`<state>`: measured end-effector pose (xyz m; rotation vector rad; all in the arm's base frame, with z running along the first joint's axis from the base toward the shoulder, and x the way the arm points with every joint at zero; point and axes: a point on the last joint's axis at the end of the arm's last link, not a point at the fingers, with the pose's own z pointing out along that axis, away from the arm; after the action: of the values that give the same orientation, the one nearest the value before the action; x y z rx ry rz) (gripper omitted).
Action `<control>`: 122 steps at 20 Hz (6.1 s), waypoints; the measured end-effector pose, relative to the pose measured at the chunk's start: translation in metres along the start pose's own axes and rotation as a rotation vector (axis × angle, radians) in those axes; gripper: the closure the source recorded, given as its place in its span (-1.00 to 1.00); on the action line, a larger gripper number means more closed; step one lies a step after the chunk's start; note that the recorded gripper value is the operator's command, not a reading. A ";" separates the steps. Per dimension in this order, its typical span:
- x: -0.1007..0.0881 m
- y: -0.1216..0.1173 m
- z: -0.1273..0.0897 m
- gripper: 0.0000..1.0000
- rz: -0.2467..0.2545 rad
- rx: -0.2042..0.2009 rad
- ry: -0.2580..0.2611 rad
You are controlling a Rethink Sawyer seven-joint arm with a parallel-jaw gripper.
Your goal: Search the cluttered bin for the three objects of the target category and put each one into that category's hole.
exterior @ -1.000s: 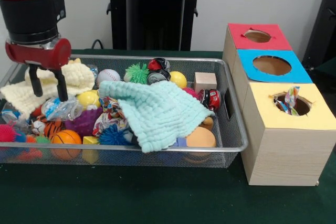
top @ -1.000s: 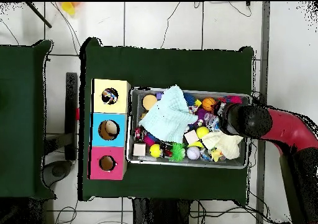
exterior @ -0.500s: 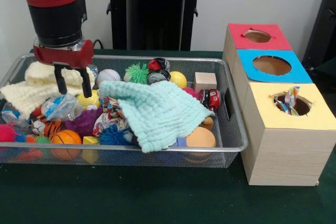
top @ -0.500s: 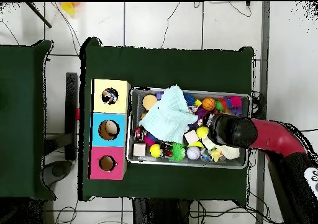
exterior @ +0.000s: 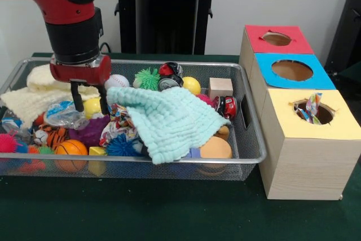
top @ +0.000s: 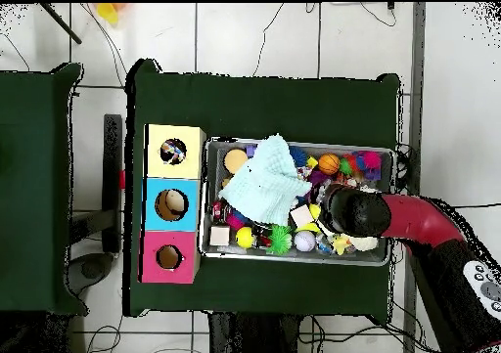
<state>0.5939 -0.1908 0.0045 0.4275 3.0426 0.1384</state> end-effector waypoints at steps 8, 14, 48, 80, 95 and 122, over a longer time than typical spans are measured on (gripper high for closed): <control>0.006 -0.005 0.011 -1.00 0.014 -0.016 0.007; 0.006 -0.013 0.010 -1.00 0.028 -0.017 0.004; -0.014 -0.021 -0.019 -1.00 0.048 -0.049 -0.053; -0.017 -0.035 0.009 -1.00 0.034 -0.051 -0.022; -0.028 -0.033 0.023 -1.00 0.045 -0.059 -0.028; -0.023 -0.039 0.036 -1.00 -0.025 -0.003 -0.038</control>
<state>0.6085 -0.2320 -0.0335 0.3866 3.0084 0.1319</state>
